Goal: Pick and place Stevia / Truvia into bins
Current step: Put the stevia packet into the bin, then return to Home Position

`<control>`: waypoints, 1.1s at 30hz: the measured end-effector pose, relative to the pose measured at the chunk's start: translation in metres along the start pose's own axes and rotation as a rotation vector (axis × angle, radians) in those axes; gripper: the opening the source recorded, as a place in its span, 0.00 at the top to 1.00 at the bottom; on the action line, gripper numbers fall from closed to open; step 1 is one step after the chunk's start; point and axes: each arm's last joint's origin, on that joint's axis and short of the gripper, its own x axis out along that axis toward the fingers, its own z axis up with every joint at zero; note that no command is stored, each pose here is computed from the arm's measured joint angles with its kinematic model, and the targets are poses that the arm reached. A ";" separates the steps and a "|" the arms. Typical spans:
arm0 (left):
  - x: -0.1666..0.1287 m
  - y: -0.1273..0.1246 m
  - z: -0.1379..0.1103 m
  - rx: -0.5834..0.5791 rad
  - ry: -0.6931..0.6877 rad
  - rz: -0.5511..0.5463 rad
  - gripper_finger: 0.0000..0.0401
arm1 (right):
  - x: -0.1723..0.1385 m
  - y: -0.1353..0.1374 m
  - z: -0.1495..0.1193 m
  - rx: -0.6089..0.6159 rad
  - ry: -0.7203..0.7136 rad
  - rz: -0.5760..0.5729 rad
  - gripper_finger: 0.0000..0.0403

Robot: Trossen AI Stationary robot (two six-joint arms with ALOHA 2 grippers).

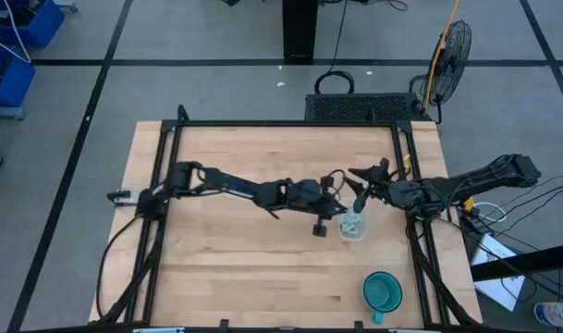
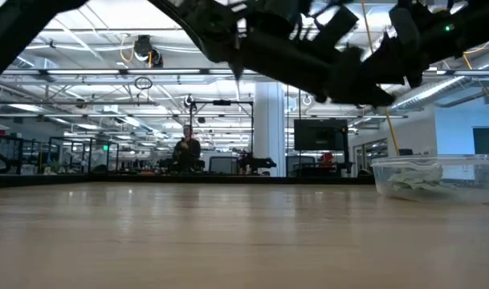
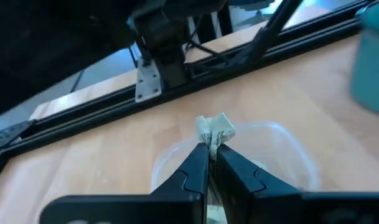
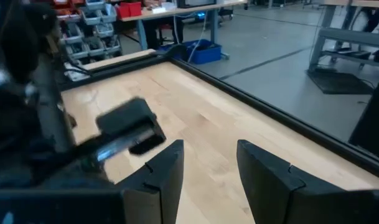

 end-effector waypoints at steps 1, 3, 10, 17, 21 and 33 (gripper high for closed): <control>0.006 0.000 -0.003 -0.002 0.005 0.005 0.92 | -0.001 -0.002 -0.003 0.001 0.000 -0.003 0.65; 0.014 0.000 -0.005 -0.006 0.027 0.002 0.91 | -0.002 -0.004 -0.006 0.002 0.000 -0.003 0.65; 0.019 0.001 -0.003 -0.028 0.055 -0.006 0.71 | -0.005 -0.011 -0.018 0.008 0.004 0.002 0.65; 0.018 -0.001 -0.001 -0.080 0.064 -0.012 0.53 | -0.006 -0.010 -0.014 0.046 -0.033 0.023 0.65; -0.003 0.002 0.014 -0.145 0.175 -0.042 0.50 | -0.007 -0.007 -0.010 0.036 -0.045 0.107 0.65; -0.199 0.036 0.110 -0.212 0.537 0.031 0.49 | -0.026 -0.004 0.008 -0.077 -0.194 0.361 0.65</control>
